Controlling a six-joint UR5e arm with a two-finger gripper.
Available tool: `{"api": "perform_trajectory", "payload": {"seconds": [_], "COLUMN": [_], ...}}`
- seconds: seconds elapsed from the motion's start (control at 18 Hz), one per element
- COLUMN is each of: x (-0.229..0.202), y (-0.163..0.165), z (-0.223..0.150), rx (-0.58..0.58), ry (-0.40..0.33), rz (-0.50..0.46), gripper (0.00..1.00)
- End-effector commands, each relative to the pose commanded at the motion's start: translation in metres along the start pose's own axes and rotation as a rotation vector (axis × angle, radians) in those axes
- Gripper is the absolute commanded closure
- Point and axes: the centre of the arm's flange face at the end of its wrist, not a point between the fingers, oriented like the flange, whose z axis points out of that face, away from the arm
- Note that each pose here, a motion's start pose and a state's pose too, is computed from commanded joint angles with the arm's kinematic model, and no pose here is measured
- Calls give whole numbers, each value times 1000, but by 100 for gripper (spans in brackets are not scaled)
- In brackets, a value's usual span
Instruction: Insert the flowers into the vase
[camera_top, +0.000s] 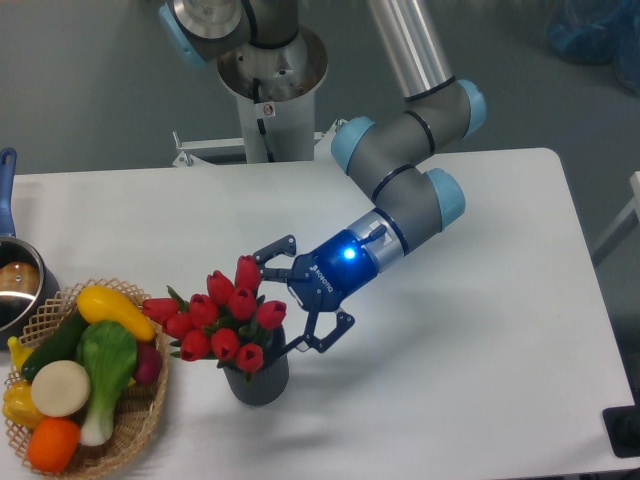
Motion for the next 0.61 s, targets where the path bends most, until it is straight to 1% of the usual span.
{"api": "perform_trajectory", "payload": {"seconds": [0.11, 0.28, 0.39, 0.44, 0.5, 0.61], "x": [2, -10, -15, -16, -17, -18], "y": [-18, -31, -46, -53, -65, -83], "z": [-16, -52, -74, -84, -100, -122], "rx": [-82, -129, -194, -249, -345, -448], "ry": [-43, -119, -172, -202, -255, -324], "rz": [43, 80, 119, 137, 166, 187], "gripper": [0, 0, 0, 0, 0, 0]}}
